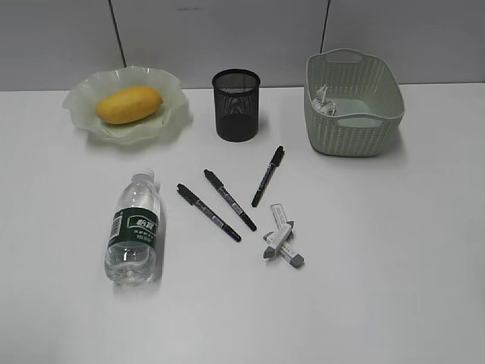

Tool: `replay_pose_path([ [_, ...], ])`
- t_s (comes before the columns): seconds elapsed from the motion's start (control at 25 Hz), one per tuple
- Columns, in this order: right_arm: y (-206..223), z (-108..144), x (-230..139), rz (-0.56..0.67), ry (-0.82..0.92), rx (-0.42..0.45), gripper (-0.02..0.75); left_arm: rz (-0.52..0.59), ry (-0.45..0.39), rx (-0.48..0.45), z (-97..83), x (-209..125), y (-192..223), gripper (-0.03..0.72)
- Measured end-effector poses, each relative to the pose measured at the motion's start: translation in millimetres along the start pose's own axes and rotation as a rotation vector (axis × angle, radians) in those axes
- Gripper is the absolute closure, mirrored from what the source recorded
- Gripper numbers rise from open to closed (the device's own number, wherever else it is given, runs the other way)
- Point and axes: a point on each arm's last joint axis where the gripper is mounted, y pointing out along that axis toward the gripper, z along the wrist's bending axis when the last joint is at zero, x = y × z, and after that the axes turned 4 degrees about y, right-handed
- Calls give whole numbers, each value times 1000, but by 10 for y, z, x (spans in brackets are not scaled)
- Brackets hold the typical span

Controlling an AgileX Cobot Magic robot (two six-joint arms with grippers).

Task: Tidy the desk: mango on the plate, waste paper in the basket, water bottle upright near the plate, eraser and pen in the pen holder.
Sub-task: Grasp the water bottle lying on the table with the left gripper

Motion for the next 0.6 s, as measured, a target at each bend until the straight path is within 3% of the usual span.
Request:
replay_pose_path([
  [0.28,132,103,-917,24,16,2,175,106,74,-103,-42,453,243,146],
  [0.6,-30,174,-1444,-162,102,-11,175,361,88,-148,-127,884,969,158],
])
